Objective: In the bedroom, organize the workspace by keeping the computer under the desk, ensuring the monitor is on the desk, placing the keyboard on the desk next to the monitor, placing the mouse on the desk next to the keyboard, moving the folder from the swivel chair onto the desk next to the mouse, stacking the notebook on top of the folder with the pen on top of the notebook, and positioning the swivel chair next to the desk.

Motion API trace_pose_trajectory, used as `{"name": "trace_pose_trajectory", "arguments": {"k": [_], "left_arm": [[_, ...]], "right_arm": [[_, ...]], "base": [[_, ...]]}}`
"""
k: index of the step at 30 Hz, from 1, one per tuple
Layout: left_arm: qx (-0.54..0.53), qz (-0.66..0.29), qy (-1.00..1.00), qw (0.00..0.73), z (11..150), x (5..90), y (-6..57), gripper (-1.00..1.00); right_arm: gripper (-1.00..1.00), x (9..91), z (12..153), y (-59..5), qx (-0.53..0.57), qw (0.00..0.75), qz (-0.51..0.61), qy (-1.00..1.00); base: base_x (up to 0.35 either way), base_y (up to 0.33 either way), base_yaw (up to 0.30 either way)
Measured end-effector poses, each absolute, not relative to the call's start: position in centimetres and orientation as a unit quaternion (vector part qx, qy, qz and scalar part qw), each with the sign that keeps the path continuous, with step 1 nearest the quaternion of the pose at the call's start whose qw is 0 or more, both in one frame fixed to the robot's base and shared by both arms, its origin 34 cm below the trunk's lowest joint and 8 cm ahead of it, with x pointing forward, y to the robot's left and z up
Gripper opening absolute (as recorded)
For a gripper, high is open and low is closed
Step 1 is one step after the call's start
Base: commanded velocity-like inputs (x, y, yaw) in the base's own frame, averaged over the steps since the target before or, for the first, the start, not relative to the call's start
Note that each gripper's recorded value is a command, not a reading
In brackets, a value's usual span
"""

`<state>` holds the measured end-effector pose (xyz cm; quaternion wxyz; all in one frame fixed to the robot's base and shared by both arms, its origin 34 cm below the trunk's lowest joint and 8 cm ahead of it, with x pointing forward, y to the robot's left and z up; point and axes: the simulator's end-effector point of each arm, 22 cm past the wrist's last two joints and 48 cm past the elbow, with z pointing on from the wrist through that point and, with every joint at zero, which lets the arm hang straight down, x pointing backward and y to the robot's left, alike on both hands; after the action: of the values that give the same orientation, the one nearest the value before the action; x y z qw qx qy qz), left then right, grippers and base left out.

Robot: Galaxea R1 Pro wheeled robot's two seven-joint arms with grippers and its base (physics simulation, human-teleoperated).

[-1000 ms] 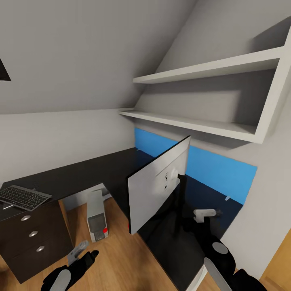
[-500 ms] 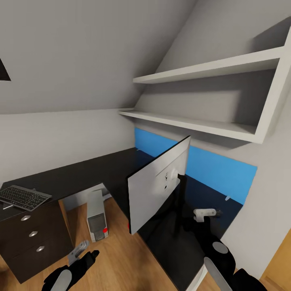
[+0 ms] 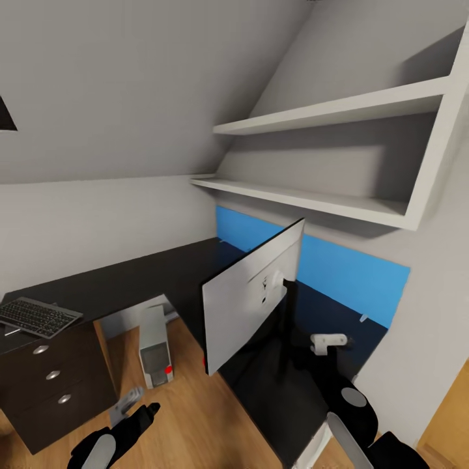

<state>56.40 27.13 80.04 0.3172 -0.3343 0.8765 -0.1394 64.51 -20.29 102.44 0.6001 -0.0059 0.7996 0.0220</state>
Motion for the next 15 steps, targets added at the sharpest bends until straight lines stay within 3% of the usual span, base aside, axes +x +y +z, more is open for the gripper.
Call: {"name": "trace_pose_trajectory", "arguments": {"k": [6, 15], "left_arm": [[-0.333, -0.141, 0.876, 0.320, 80.2, 56.5, 27.1, 1.00], [-0.332, -0.147, 0.873, 0.326, 81.2, 57.2, 27.1, 1.00]], "right_arm": [[1.00, 64.5, 103.2, -19.8, -0.006, 0.605, 0.030, 0.796], [1.00, 64.5, 103.9, -19.3, -0.007, 0.611, 0.036, 0.791]], "base": [[-0.150, -0.120, 0.000], [-0.038, -0.029, 0.000]]}}
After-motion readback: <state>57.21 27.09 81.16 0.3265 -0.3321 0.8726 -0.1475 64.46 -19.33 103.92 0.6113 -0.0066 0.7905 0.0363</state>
